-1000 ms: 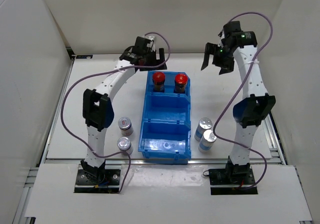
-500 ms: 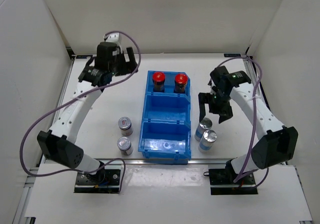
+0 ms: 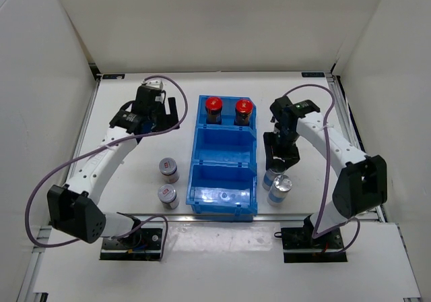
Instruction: Organize the condiment bottles
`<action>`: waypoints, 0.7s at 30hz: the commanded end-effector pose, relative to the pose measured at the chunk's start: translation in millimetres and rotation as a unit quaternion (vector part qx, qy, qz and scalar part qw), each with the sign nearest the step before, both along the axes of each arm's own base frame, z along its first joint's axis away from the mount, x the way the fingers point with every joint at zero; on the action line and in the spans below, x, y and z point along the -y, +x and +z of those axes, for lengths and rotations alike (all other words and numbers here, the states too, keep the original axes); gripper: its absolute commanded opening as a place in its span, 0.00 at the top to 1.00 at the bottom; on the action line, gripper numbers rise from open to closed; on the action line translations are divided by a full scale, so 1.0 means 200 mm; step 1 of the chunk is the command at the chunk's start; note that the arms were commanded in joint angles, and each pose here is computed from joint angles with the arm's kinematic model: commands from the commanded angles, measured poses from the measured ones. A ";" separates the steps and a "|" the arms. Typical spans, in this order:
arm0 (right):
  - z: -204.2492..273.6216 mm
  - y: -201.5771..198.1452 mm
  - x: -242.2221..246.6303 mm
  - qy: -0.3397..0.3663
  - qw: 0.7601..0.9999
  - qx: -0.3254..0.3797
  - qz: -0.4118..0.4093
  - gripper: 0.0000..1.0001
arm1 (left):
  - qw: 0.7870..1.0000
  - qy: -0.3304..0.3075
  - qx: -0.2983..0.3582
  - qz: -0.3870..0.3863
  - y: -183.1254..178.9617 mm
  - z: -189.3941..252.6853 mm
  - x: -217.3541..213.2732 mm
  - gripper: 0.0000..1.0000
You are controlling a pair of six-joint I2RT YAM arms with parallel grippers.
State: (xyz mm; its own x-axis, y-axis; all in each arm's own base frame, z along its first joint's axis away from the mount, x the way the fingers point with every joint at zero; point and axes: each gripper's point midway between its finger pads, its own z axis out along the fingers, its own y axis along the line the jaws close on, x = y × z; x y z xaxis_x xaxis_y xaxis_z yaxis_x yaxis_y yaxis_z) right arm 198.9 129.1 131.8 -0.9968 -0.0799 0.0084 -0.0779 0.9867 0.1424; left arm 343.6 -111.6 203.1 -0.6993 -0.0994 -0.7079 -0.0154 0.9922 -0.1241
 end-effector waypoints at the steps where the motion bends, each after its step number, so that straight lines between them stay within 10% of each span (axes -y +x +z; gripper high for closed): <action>1: 0.00 0.00 0.02 -0.014 1.000 0.008 -0.003 0.39 | 0.999 0.007 0.038 0.008 -0.01 0.10 -0.04 0.00; 9: 0.24 0.14 0.01 -0.014 0.997 0.070 -0.006 0.85 | 0.999 0.013 0.040 0.015 -0.02 0.10 -0.06 0.00; 21: 0.62 0.44 -0.32 0.035 0.979 0.176 0.100 0.98 | 0.999 0.015 0.036 0.015 -0.03 0.08 -0.07 0.00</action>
State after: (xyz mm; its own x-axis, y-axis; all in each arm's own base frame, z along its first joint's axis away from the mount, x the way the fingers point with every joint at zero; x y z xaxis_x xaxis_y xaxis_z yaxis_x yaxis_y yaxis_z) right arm 299.5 175.1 249.1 -0.9135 -0.1533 -0.3769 -0.2243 0.9625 0.1523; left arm 339.0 -101.2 205.8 -0.6779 -0.0937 -0.7292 -0.0363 0.9949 -0.0941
